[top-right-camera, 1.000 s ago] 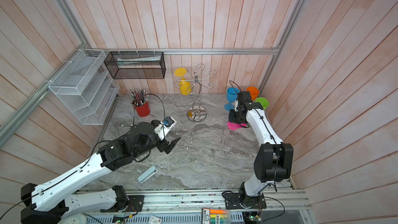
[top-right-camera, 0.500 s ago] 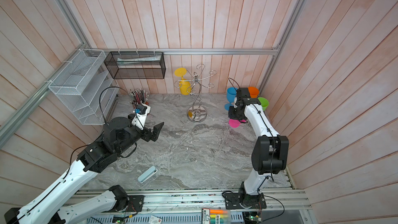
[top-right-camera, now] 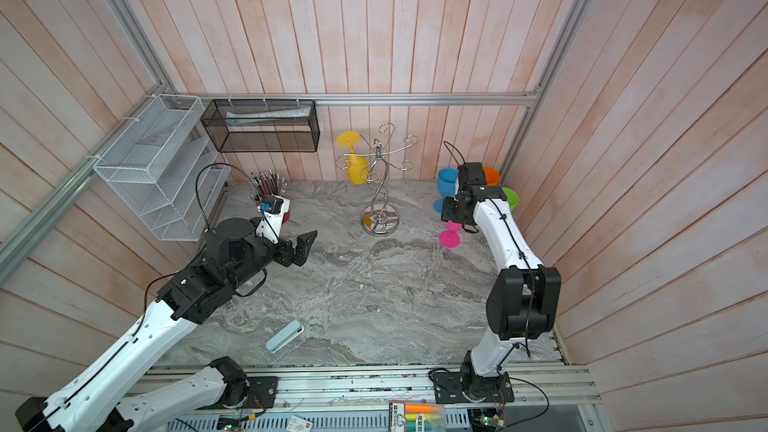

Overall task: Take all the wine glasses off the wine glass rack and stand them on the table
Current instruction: 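Set the pink glass upright on the table beside the green glass with the right gripper, then open and raise the right gripper while the left arm rises toward the rack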

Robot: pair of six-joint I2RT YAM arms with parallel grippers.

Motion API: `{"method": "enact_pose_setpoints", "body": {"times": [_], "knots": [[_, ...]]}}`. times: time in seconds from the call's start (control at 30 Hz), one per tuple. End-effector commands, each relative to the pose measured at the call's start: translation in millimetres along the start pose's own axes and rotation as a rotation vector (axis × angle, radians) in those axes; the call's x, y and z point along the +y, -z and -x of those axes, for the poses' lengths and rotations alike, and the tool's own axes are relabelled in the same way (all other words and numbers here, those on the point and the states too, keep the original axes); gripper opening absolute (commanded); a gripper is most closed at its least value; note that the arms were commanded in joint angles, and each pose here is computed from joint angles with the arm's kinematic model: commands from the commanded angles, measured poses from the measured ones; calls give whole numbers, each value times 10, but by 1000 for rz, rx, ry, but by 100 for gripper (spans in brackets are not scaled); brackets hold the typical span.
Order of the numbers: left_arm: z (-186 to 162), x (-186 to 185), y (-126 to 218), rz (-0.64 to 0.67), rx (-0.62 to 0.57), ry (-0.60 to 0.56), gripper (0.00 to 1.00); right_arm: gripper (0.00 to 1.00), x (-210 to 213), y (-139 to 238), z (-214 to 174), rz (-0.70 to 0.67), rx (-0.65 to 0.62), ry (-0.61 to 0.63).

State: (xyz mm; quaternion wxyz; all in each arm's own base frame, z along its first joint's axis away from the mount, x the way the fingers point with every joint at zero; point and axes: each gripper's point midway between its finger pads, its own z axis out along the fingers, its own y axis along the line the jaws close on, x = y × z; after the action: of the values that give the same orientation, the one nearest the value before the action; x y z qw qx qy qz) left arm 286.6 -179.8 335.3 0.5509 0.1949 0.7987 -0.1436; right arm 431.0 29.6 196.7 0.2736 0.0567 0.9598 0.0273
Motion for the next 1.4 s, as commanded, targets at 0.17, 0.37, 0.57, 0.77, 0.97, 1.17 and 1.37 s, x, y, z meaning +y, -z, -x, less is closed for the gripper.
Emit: {"method": "enact_pose_setpoints", "body": {"times": [0.17,0.37,0.57,0.77,0.97,1.17,1.37], "knots": [[128,-2,-116,-20,0,83,100,75,-54,660,360,-17,-279,-28],[191,16,-223,-31,7,152,100,81,-56,1023,444,7,-411,-49],[377,82,-337,-54,1,282,96,80,52,1372,422,84,-560,-61],[619,51,-455,-125,-21,390,91,76,515,1643,271,243,-730,20],[831,102,-642,-200,-56,530,89,76,1120,1761,147,381,-844,166],[921,244,-892,-218,-76,673,87,77,1410,1654,273,424,-896,261],[981,269,-1061,-247,-76,717,87,78,1614,1647,450,469,-996,327]]}}
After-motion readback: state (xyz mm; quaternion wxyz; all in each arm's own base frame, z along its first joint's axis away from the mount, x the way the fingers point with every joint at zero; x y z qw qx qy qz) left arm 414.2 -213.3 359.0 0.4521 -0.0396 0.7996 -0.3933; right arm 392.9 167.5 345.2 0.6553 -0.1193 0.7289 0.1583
